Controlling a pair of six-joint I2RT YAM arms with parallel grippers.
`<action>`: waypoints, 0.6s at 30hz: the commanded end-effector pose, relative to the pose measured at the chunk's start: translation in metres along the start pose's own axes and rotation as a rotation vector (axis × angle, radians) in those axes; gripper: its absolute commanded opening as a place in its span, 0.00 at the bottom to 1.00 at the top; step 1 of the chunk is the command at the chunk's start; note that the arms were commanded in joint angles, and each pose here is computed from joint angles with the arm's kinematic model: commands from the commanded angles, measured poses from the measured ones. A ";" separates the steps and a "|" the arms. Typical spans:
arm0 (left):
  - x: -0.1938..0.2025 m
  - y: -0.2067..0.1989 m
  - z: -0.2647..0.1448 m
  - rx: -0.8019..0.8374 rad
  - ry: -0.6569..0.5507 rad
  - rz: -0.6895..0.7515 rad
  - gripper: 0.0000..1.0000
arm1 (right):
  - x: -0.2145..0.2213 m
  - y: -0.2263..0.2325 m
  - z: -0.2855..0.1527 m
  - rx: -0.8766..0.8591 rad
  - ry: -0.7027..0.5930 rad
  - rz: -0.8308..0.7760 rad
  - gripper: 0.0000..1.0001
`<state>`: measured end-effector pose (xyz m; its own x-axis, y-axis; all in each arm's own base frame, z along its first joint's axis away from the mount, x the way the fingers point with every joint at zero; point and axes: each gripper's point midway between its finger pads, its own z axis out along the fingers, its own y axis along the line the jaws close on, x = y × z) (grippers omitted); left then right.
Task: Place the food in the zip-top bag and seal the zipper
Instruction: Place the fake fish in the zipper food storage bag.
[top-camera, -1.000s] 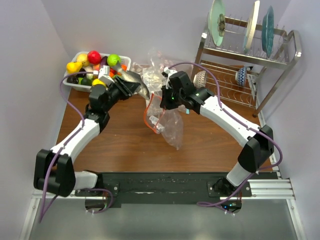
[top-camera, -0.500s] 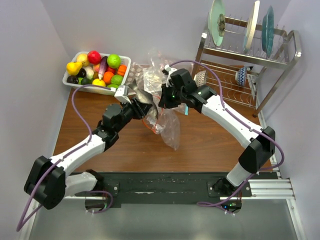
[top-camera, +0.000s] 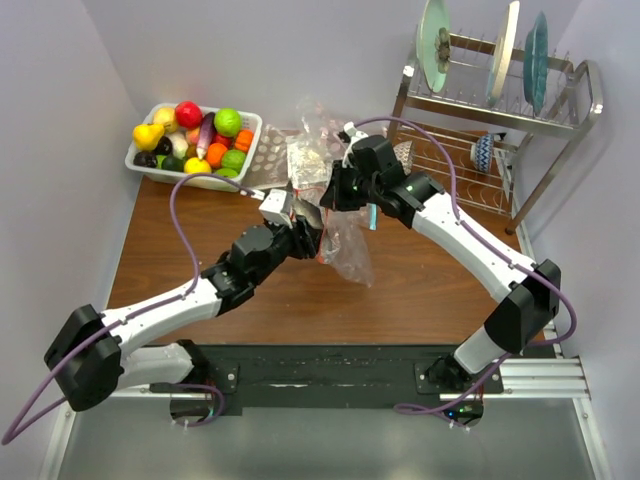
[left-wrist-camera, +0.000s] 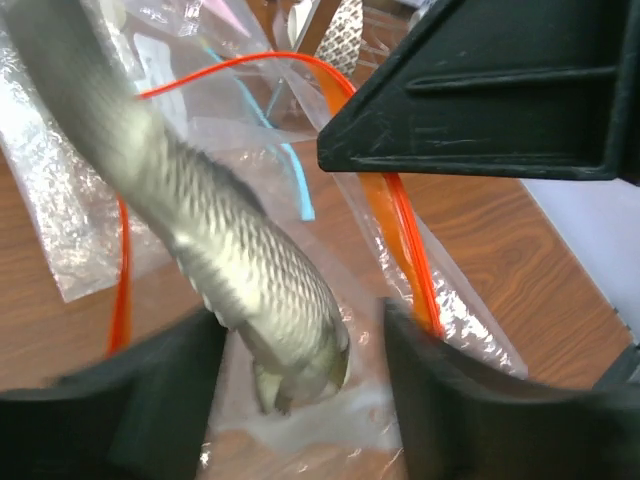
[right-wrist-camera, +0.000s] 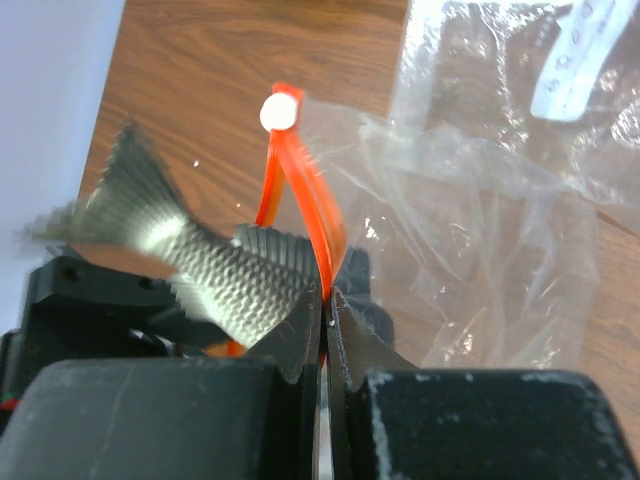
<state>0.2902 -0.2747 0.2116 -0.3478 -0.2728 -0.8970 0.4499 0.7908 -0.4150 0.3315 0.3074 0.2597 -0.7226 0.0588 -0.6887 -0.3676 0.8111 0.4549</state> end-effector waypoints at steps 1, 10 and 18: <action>-0.024 -0.006 0.000 -0.052 -0.018 0.058 0.82 | -0.020 0.008 -0.008 -0.040 -0.080 0.034 0.00; -0.055 -0.024 -0.007 -0.084 0.078 0.065 0.96 | -0.016 -0.006 -0.003 -0.018 -0.105 0.064 0.00; -0.065 -0.009 -0.028 -0.172 0.154 0.053 0.88 | -0.016 -0.008 -0.005 -0.035 -0.117 0.081 0.00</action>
<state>0.2933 -0.2683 0.2746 -0.4188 -0.1605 -0.8938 0.3717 0.8677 -0.3300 0.3407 0.2949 0.2327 -0.7381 0.1315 -0.6617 -0.2933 0.8207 0.4904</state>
